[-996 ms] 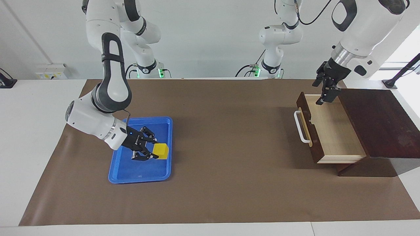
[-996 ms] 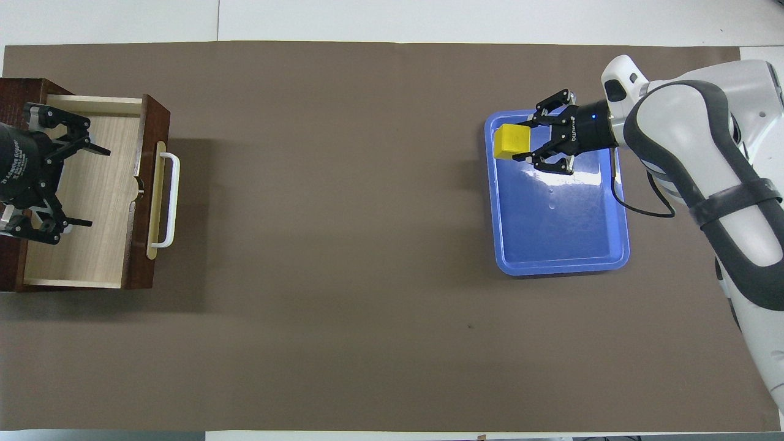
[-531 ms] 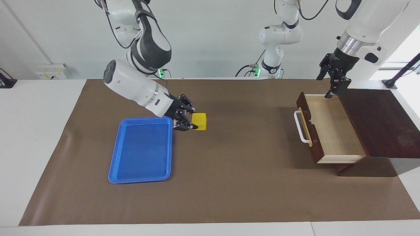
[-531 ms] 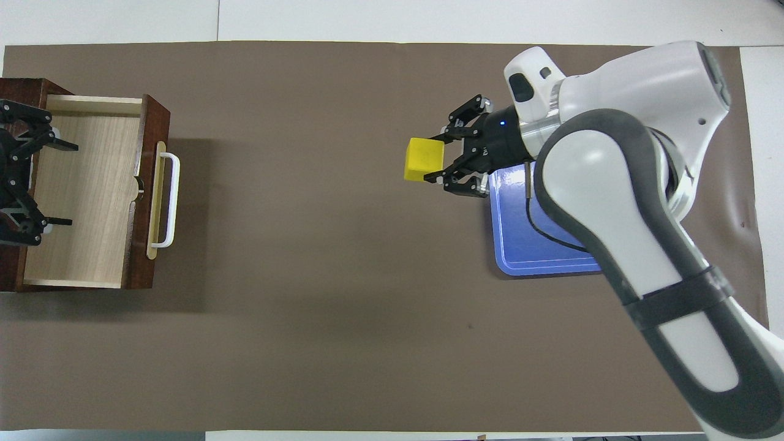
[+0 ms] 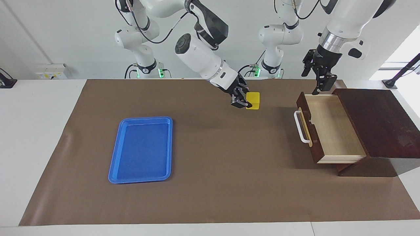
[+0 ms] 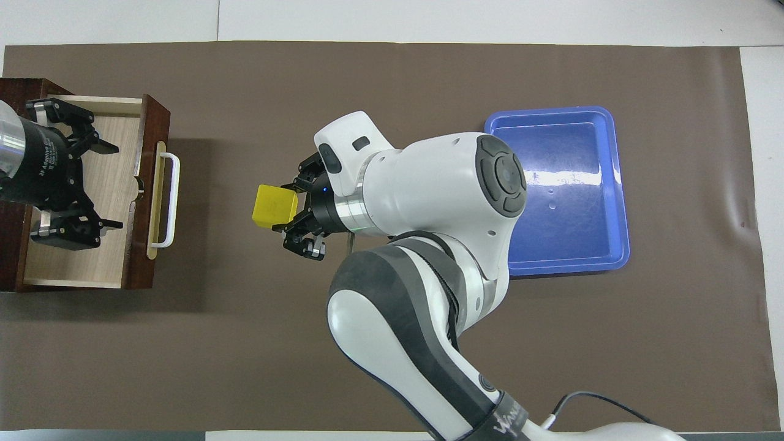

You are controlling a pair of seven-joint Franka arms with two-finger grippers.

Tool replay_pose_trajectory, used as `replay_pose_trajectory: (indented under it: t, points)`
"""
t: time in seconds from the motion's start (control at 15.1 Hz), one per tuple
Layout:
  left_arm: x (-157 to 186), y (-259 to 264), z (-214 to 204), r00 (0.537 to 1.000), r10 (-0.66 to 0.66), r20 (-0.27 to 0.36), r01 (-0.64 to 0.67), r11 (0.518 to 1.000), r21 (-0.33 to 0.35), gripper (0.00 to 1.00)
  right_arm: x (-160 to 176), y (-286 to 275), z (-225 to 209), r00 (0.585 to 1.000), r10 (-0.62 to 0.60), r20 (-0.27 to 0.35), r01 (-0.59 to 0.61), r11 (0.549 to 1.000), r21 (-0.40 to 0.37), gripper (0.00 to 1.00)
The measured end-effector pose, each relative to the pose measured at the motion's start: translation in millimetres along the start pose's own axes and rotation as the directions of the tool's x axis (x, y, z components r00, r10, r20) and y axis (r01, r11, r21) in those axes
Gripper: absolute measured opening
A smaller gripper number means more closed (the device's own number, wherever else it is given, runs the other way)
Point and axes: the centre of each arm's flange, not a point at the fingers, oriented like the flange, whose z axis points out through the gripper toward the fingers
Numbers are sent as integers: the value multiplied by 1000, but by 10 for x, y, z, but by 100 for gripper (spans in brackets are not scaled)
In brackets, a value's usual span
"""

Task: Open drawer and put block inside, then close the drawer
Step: 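Carry the yellow block toward the left gripper with the right gripper, then grasp the yellow block with the left gripper from the right gripper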

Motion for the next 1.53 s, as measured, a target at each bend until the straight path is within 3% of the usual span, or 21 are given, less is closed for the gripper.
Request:
replay_pose_trajectory:
  t: [0.27, 0.46, 0.73, 0.93, 1.53]
  points:
    - [-101, -25, 208, 998, -55, -19, 56, 998, 34, 100, 24, -38, 35, 1000, -20, 14, 20, 1000, -1, 55]
    - [-383, -94, 419, 996, -85, -31, 87, 995, 52, 100, 2, -38, 74, 995, -71, 70, 72, 997, -19, 55]
    - [-842, -181, 706, 999, -18, -33, 19, 1000, 10, 100, 27, -130, 188, 987, -118, 111, 120, 993, -14, 55]
    - [-965, -231, 886, 998, 54, -23, -54, 998, -12, 100, 31, -148, 212, 985, -124, 116, 127, 992, -12, 55]
    - [-1292, -490, 1009, 996, 79, -30, -79, 997, 1, 100, 26, -137, 212, 985, -123, 117, 125, 992, -13, 55]
